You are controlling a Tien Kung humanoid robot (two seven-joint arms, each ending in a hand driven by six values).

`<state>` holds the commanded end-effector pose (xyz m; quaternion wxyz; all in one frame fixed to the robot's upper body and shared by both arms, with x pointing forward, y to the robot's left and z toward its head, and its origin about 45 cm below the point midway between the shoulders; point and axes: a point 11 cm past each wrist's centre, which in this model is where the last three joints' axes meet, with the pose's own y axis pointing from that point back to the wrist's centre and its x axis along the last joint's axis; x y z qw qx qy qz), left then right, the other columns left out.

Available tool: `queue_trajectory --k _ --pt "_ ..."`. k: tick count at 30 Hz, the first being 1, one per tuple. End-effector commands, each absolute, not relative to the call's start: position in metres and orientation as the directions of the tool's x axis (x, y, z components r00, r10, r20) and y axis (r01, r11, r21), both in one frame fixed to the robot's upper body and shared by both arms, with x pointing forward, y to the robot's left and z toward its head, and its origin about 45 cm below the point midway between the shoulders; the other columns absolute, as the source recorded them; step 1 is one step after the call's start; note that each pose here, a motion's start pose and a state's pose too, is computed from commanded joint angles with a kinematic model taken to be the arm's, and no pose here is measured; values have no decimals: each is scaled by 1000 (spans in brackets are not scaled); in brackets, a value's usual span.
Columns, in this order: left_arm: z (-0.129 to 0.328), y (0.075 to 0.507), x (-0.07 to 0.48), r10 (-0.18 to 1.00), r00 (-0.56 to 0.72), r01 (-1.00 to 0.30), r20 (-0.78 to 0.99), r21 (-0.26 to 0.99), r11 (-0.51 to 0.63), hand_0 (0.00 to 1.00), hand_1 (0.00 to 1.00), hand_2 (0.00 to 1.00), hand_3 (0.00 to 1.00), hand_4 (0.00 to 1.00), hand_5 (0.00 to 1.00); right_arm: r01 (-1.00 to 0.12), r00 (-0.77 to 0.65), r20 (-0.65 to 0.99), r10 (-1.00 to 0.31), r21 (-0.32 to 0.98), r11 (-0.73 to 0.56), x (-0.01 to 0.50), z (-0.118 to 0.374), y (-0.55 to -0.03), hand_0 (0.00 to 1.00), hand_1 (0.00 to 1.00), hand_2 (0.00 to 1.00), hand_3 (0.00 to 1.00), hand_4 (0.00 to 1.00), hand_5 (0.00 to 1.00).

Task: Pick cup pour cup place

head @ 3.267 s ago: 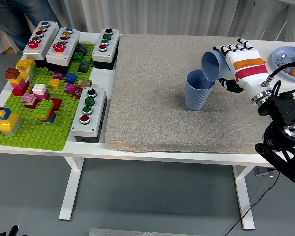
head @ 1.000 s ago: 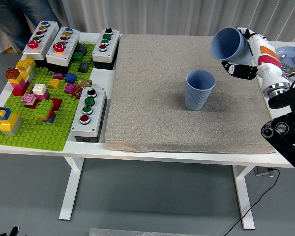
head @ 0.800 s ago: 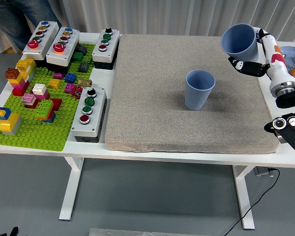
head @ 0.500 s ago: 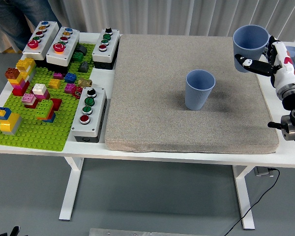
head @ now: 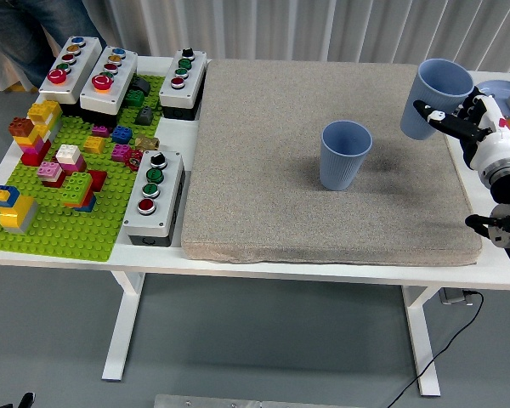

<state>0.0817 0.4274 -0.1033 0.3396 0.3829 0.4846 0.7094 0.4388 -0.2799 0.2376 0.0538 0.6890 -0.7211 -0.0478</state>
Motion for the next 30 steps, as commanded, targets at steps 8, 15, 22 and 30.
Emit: queue_trajectory --k 8,15,22,30 --pt "-104 427 82 855 -473 -111 213 948 -298 712 652 731 655 467 985 -981 -50 88 -995 182 65 426 209 -285 929 731 596 657 715 187" --pt "-103 427 83 856 -471 -113 213 948 -298 712 652 731 655 466 985 -981 -47 93 -994 183 64 421 191 -284 924 731 594 657 712 192" --pt "-103 426 86 858 -468 -118 209 948 -295 711 652 731 655 466 985 -988 -61 87 -994 138 72 422 187 -285 923 731 595 658 712 194" --pt "-103 425 87 860 -466 -121 207 948 -294 710 653 732 656 465 985 -986 -71 108 -992 143 86 421 176 -289 922 732 594 656 710 193"
